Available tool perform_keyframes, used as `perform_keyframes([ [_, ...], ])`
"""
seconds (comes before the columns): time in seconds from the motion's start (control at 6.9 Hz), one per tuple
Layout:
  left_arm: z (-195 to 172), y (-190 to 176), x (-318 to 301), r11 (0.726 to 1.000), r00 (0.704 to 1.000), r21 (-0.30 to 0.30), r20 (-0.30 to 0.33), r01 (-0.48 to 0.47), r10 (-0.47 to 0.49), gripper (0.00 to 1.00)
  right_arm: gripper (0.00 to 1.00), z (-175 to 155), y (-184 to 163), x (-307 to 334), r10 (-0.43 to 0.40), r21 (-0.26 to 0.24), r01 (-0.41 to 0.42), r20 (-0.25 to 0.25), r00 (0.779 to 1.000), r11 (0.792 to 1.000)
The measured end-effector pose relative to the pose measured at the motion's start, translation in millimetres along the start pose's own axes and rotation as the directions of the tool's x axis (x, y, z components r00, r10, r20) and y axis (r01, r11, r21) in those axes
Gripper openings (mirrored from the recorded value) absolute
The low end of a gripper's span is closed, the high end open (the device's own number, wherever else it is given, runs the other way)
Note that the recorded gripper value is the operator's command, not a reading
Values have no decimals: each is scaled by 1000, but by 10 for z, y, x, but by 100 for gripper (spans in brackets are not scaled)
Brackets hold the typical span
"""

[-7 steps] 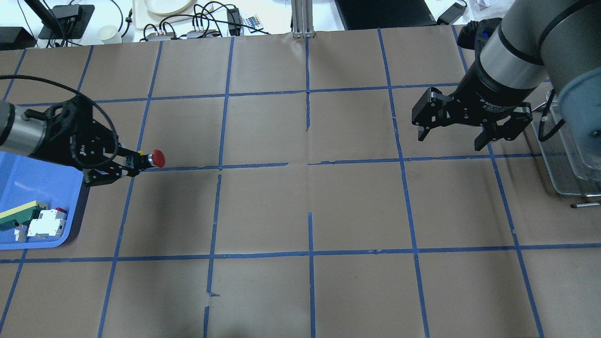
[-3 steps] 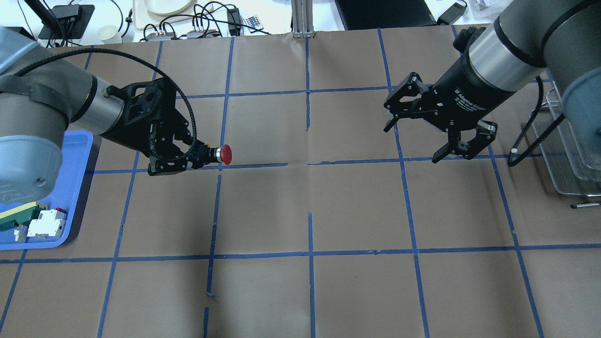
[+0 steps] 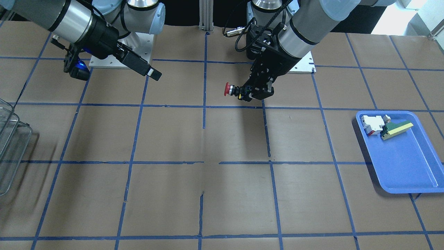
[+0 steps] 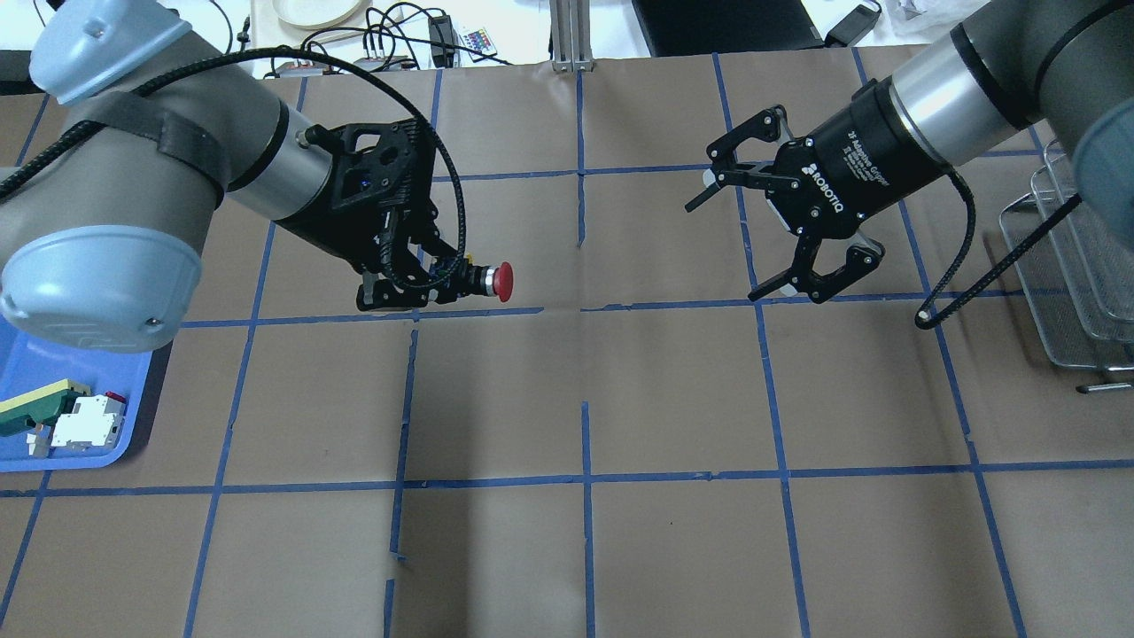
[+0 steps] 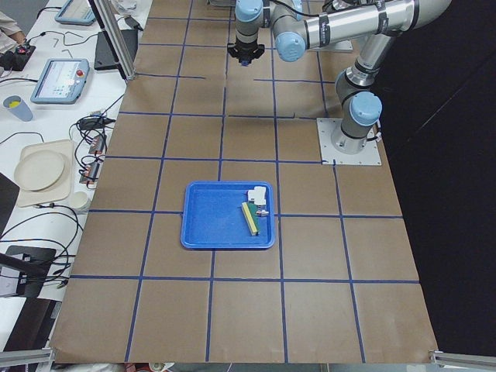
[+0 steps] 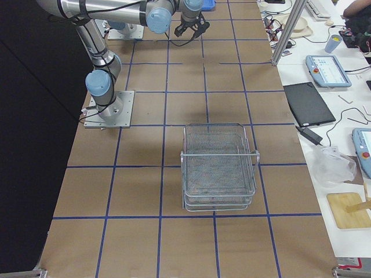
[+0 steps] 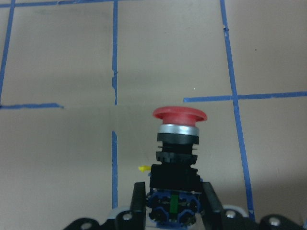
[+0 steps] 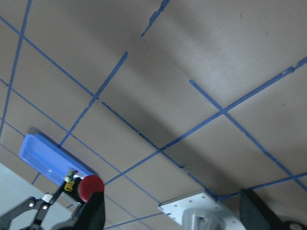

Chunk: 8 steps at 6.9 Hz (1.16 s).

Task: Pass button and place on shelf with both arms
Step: 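Carry the button to table center with the left gripper while the right gripper approaches it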

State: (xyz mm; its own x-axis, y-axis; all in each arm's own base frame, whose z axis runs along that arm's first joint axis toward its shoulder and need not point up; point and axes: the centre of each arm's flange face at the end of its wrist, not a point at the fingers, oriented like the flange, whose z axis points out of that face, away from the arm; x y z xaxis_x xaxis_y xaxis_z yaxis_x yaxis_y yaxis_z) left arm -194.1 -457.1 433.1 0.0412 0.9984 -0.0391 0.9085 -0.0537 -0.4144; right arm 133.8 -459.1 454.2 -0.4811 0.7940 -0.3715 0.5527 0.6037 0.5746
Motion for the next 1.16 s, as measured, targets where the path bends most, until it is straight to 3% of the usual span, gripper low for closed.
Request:
perform_keyframes([
  [0.14, -5, -111, -16, 999, 1000, 42, 5, 17, -18, 40, 100, -4, -165, 15, 110, -100, -104, 56, 992, 990],
  [0.43, -11, -292, -49, 992, 998, 115, 30, 43, -46, 40, 100, -39, -342, 99, 289, -285, -245, 126, 949, 927],
  [0.72, 64, -483, -61, 989, 997, 137, 50, 56, -63, 40, 100, 158, -505, 263, 368, -425, -247, 231, 901, 871],
  [1.01, 99, -555, -70, 984, 992, 152, 68, 95, -106, 40, 100, 455, -550, 436, 402, -503, -215, 300, 865, 837],
  [1.16, 106, -578, -68, 982, 990, 158, 75, 104, -117, 40, 100, 555, -517, 494, 412, -519, -216, 298, 861, 827],
])
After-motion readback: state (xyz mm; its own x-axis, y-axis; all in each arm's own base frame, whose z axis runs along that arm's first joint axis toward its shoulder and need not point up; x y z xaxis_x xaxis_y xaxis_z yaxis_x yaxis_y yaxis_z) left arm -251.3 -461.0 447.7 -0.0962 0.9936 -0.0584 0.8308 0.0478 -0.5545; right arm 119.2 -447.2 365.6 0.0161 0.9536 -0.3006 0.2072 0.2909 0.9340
